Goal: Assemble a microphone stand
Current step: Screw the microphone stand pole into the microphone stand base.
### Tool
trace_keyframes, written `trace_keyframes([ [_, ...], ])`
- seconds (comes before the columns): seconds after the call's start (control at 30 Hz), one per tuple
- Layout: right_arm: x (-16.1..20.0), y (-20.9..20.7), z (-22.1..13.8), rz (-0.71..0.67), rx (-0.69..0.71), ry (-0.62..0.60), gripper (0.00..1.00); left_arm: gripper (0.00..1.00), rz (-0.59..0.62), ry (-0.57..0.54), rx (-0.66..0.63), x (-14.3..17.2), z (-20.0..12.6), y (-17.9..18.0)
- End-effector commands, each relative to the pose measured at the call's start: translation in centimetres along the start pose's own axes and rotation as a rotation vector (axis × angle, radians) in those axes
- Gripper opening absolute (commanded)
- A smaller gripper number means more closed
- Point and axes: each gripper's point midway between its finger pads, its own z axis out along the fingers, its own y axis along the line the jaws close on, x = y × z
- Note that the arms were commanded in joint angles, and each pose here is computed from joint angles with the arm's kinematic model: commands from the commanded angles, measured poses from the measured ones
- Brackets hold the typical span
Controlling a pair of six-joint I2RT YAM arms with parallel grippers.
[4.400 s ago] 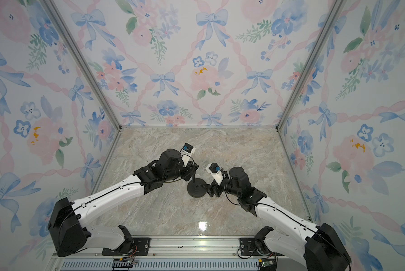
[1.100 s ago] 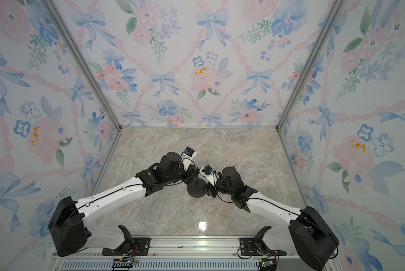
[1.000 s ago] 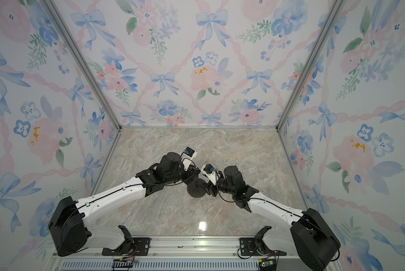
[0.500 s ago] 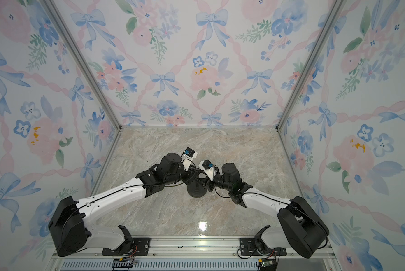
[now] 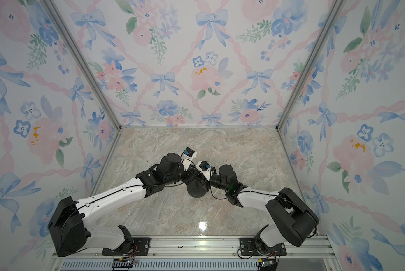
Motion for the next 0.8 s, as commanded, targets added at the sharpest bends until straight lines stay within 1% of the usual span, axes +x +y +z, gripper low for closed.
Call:
trace_keyframes([
  [0.0,1.0,0.2,0.0,-0.028,0.019,0.012,0.12,0.31,0.003,0.062,-0.015,1.9,-0.1,0.3],
  [0.1,1.5,0.1,0.0,-0.031,0.03,0.019,0.12,0.57,-0.011,0.027,-0.015,0.9,-1.0,0.2],
  [0.13,1.6,0.1,-0.1,-0.03,0.033,0.018,0.12,0.64,-0.014,0.012,-0.018,0.5,-1.4,0.2],
  [0.2,1.7,0.1,-0.1,-0.028,0.036,0.019,0.12,0.74,-0.018,-0.02,-0.024,-0.3,-2.4,0.3],
  [0.3,1.9,0.1,0.0,-0.025,0.036,0.025,0.12,0.84,-0.028,-0.059,-0.036,-0.6,-3.9,0.5],
  [0.33,1.9,0.1,0.0,-0.026,0.035,0.026,0.12,0.86,-0.034,-0.065,-0.036,-0.4,-4.2,0.6],
  [0.43,2.0,0.1,0.1,-0.025,0.032,0.027,0.12,0.86,-0.037,-0.057,-0.016,0.4,-4.6,0.6],
  [0.57,2.0,0.2,0.2,-0.019,0.023,0.031,0.13,0.85,-0.001,-0.007,0.052,1.4,-3.9,0.1],
  [0.67,2.3,0.5,0.3,-0.015,0.006,0.047,0.13,0.84,0.031,0.007,0.033,1.4,-3.2,1.0],
  [0.7,2.3,0.6,0.2,-0.015,0.0,0.052,0.13,0.82,0.047,0.014,0.026,1.4,-2.9,1.3],
  [0.77,2.5,0.7,0.2,-0.02,-0.005,0.058,0.13,0.76,0.068,0.05,0.045,1.5,-2.2,1.4],
])
